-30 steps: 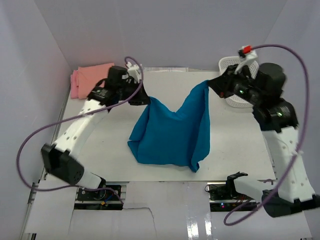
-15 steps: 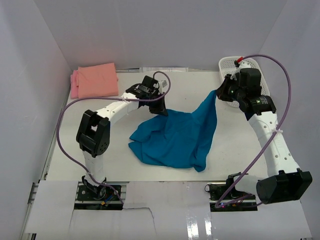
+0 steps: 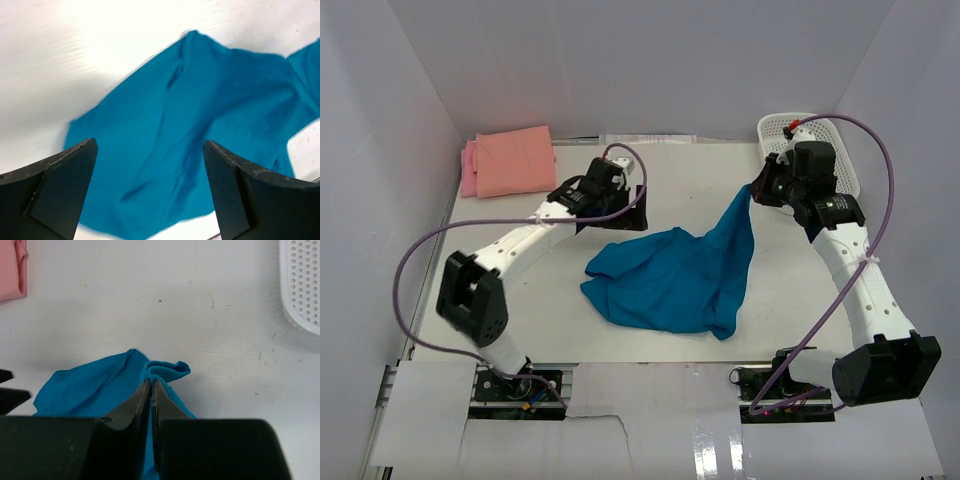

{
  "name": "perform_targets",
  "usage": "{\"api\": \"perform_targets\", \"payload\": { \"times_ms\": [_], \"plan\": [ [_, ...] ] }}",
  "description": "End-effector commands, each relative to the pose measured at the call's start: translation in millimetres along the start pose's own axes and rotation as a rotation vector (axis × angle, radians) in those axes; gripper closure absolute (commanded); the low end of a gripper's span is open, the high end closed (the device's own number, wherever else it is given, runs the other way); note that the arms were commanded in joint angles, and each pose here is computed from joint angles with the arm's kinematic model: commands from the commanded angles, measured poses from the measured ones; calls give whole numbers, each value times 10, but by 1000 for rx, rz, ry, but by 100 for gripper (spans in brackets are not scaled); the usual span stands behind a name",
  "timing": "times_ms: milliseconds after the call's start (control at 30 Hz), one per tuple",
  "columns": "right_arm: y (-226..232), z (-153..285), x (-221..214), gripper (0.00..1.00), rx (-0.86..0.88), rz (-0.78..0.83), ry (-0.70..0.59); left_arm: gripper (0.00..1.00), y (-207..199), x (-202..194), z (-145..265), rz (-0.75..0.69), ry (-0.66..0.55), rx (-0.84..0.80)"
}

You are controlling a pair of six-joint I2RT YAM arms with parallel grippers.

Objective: Fold and stack the t-shirts
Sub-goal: Flatten out the tshirt

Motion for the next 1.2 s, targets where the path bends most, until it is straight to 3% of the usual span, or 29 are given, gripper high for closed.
{"api": "perform_targets", "payload": {
  "times_ms": [0, 100, 300, 333, 433, 467, 533, 767, 900, 1167],
  "plan": [
    [39, -4, 85, 92, 40, 28, -60, 2, 74, 177, 821, -64, -210, 67],
    [40, -30, 47, 92, 50, 26, -55, 2, 163, -18, 1048, -80, -189, 87],
    [53, -68, 16, 92, 68, 22, -47, 7, 360, -314, 1009, -96, -119, 163],
    [49, -80, 5, 92, 67, 21, -43, 21, 364, -331, 989, -108, -112, 157],
    [42, -99, -23, 92, 69, 21, -39, 50, 422, -396, 903, -132, -84, 178],
    [44, -108, -35, 92, 73, 19, -35, 71, 449, -393, 890, -136, -86, 197],
    [41, -117, -49, 92, 74, 19, -33, 78, 476, -418, 815, -150, -64, 208],
    [41, -118, -74, 92, 80, 20, -30, 71, 478, -574, 501, -162, 38, 173],
    [33, -141, -102, 92, 81, 21, -23, 43, 472, -698, 346, -151, 98, 149],
    [23, -178, -148, 92, 86, 21, -16, 41, 463, -838, 216, -174, 163, 137]
  ]
}}
Point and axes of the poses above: each gripper's point midway between its finger pads, its own z axis back along the fingers, its own y axis along the line the jaws close on, x = y × z, the point moved 5 cm from there along z, back along the fingers, and after that the axes turned 1 degree about z, right-handed, at the moved point
